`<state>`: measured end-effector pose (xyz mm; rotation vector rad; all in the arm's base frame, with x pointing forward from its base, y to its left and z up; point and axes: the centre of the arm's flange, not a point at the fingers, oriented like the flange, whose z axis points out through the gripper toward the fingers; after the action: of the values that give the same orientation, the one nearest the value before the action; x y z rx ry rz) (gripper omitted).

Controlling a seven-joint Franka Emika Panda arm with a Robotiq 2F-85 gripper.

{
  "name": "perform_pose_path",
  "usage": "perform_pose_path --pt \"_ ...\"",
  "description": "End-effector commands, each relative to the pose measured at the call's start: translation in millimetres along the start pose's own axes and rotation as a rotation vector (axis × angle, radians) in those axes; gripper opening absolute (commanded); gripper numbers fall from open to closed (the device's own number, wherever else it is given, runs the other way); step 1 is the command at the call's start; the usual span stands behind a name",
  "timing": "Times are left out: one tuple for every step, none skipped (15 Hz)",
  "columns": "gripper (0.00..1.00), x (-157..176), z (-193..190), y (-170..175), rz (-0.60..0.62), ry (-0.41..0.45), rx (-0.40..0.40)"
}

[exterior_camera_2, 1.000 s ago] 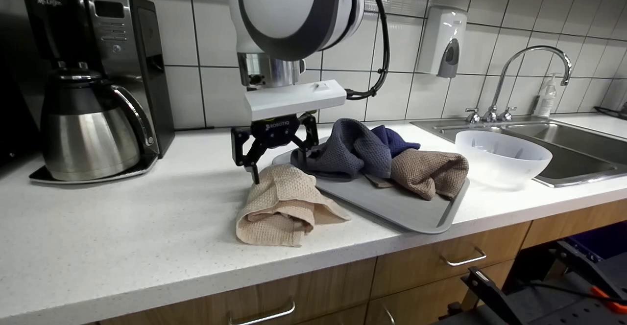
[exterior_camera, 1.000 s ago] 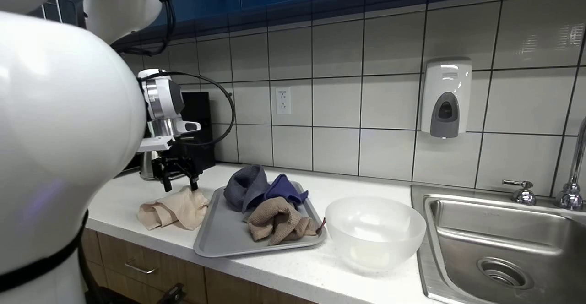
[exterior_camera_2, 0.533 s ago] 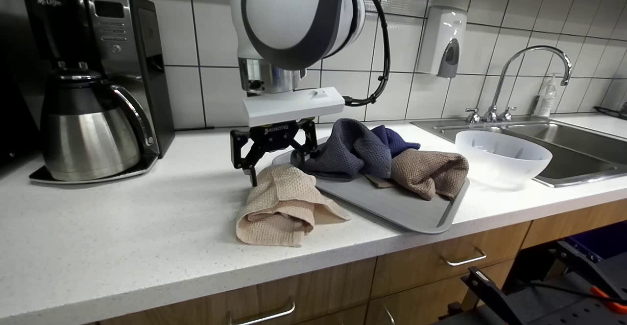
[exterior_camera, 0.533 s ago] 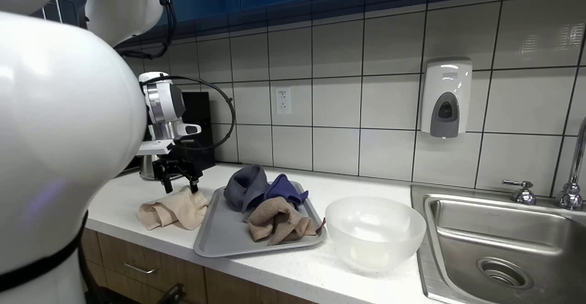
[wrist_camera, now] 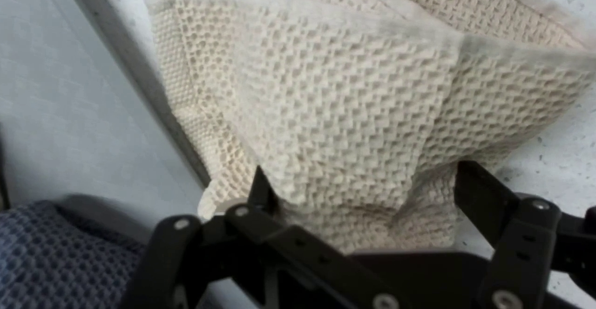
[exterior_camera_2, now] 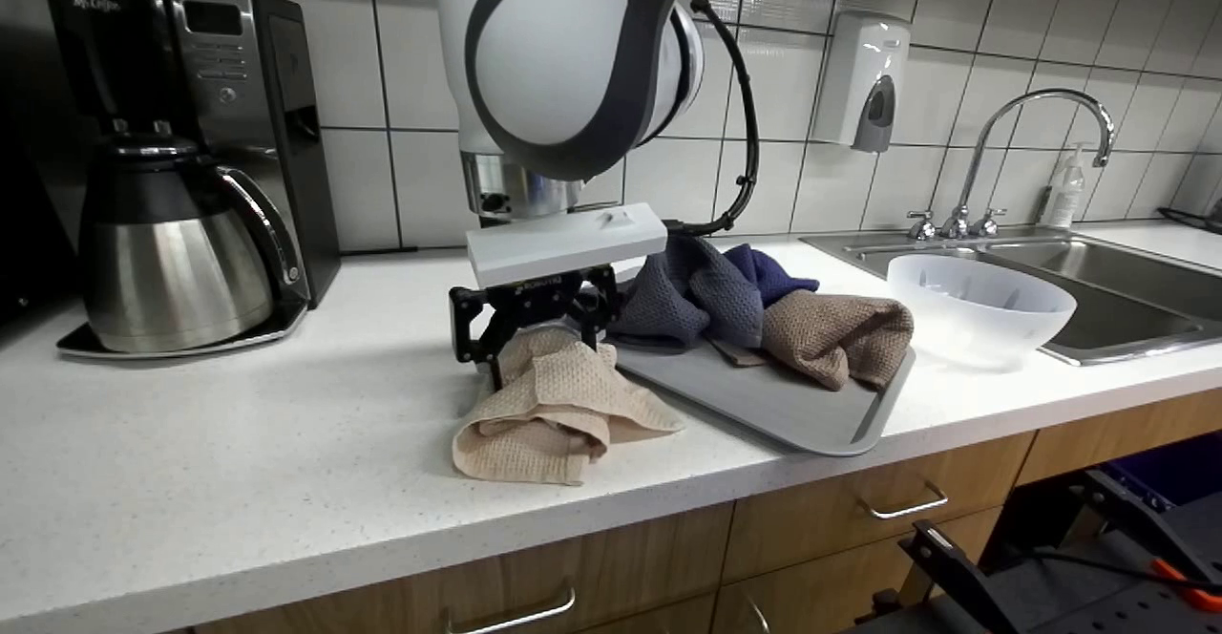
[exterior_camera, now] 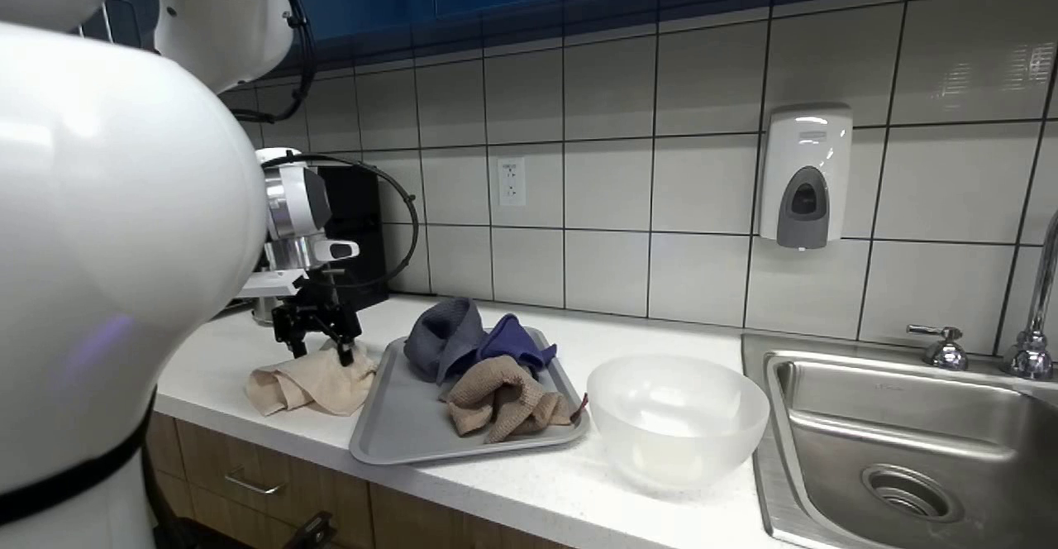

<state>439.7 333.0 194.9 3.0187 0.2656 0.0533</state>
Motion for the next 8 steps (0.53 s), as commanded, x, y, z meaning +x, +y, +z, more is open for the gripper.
perform_pose_path --pt "1.00 0.8 6.9 -5.3 0.029 0.016 -0.014" --pt "1.00 0.3 8.6 -5.5 0.032 0.014 -0.015" --pt "1.00 -0.4 10.1 -5.7 0.036 0.012 -0.019" --pt "1.00 -1.1 10.2 -5.7 0.038 0.011 -0.017" --pt "1.00 -2.1 9.0 -5.6 0.039 0.015 -0.023" --pt "0.75 -2.3 7.9 -5.9 0.043 0.018 -0.026" --pt "0.72 -2.5 7.5 -6.5 0.045 0.021 -0.028" --pt "0.66 -2.7 7.1 -7.1 0.046 0.022 -0.028"
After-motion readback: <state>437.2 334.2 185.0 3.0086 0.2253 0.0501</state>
